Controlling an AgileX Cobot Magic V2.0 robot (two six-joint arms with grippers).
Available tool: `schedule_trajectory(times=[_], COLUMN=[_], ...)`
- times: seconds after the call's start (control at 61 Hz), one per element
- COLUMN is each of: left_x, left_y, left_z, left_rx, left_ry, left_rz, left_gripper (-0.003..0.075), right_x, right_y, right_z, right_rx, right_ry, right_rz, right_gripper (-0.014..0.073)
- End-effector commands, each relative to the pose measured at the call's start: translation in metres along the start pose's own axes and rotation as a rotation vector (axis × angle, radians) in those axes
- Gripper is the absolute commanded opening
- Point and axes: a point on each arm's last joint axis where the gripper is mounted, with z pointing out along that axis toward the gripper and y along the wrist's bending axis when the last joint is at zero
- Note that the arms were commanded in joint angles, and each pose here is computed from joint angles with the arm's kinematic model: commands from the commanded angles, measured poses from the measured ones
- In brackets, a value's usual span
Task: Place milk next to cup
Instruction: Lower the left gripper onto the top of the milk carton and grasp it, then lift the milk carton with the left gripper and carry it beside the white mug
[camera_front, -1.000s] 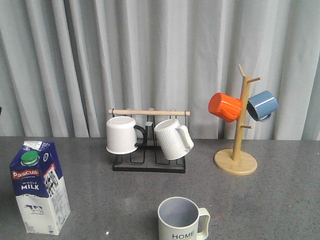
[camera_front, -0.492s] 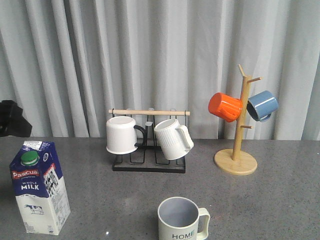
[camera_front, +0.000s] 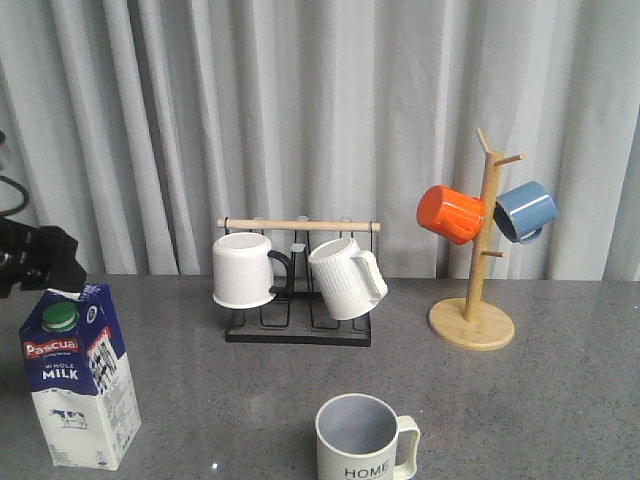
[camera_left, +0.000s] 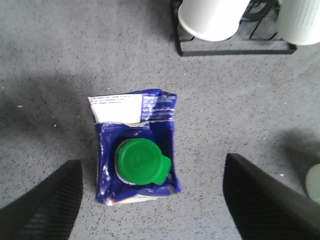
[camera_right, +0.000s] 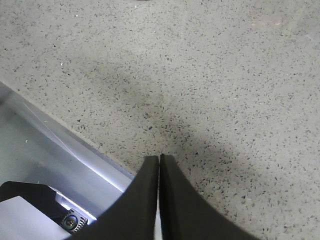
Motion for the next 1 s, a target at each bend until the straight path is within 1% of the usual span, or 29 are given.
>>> schedule_trajectory(times=[0.0,0.246,0.393,0.475,0.541,0.623,0.82,0.869,0.984], left_x=[-0.01,-0.013,-0.013,-0.012,-0.011,-0.011,-0.012,-0.013,-0.017], left_y=[-0.002,0.006,0.01,0.011,0.011,0.011,0.008,0.005,-0.005], left_z=[-0.006,0.034,0.05,0.056,0.057,0.057,0.051,0.046,0.03], left_rx=[0.003,-0.002,-0.004,-0.002,-0.001,-0.001,0.015,0.037,0.123], left_ry=[-0.084,-0.04,-0.019,0.004,0.016,0.017,0.0,-0.014,-0.068], left_rz=[-0.006,-0.024,-0.03,-0.034,-0.034,-0.034,-0.042,-0.054,-0.094], left_gripper=[0.0543,0.0543,0.0543,0.0533,0.051,0.0457,0.0264,0.0211,0.012], right_x=[-0.011,-0.011,-0.011,-0.011,-0.011,-0.011,-0.011,-0.011,-0.011], right_y=[-0.002,-0.002,-0.002,-0.002,-0.002,-0.002,-0.002,-0.002,-0.002], right_z=[-0.005,-0.005,-0.005,-0.005,-0.005,-0.005,-0.005,-0.005,-0.005], right_rx=[0.017,0.016,0.016,0.016,0.015,0.015,0.016,0.016,0.016], right_ry=[-0.07,-0.069,-0.069,-0.069,-0.069,-0.069,-0.07,-0.07,-0.071], right_rz=[0.006,0.009,0.016,0.03,0.034,0.034,0.034,0.034,0.034], right_gripper=[-0.0005,-0.0005,-0.0005,-0.0005,-0.0005,-0.0005,-0.0005,-0.0005,-0.0005])
